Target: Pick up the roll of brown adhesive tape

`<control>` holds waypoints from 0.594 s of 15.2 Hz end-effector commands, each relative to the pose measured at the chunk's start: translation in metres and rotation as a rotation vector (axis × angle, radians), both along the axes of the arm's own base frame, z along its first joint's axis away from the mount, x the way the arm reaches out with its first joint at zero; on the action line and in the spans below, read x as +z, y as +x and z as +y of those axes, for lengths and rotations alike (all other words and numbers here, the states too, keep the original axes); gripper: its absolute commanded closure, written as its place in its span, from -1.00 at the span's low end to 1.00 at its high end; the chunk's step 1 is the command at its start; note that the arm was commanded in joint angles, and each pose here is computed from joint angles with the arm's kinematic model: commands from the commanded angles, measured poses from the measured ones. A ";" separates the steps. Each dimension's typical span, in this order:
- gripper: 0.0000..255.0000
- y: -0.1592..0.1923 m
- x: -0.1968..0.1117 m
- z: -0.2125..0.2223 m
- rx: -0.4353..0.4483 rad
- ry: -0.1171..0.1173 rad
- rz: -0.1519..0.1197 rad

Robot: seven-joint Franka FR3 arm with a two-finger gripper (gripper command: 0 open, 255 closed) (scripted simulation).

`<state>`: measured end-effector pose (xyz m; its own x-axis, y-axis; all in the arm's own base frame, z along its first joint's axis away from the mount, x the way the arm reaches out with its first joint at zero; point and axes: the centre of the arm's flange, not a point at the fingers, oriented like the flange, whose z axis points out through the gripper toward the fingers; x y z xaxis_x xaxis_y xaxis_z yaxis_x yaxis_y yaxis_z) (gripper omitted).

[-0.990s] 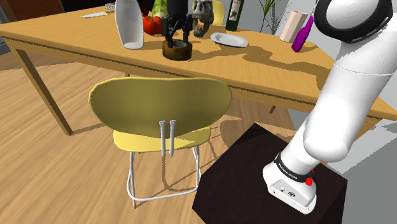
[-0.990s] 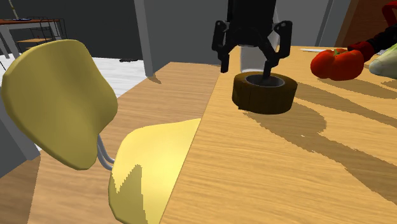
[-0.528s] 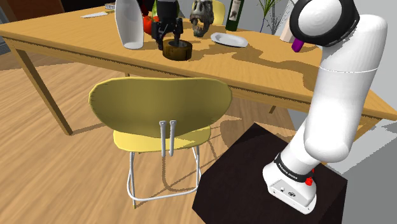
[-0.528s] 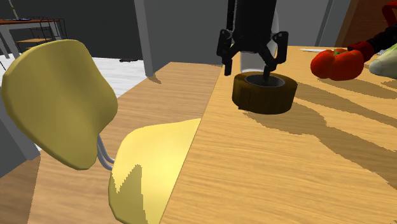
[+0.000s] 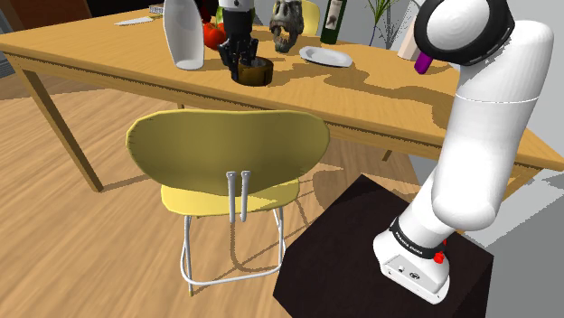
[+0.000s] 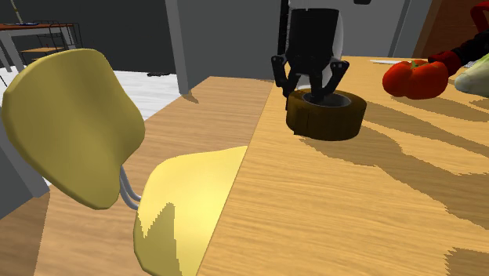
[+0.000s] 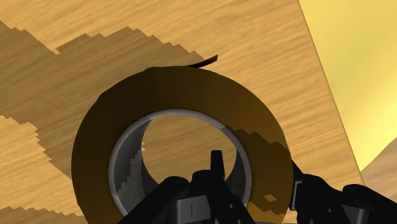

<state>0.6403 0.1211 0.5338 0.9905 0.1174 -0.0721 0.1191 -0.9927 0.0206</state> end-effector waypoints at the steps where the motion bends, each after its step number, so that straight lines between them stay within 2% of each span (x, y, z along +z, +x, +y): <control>1: 1.00 0.000 0.000 0.000 0.000 0.000 0.001; 6: 1.00 0.000 -0.001 0.001 0.000 -0.001 0.001; 9: 1.00 0.000 0.015 0.001 0.000 -0.001 0.001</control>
<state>0.6393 0.1210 0.5443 0.9904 0.1170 -0.0733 0.1188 -0.9927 0.0209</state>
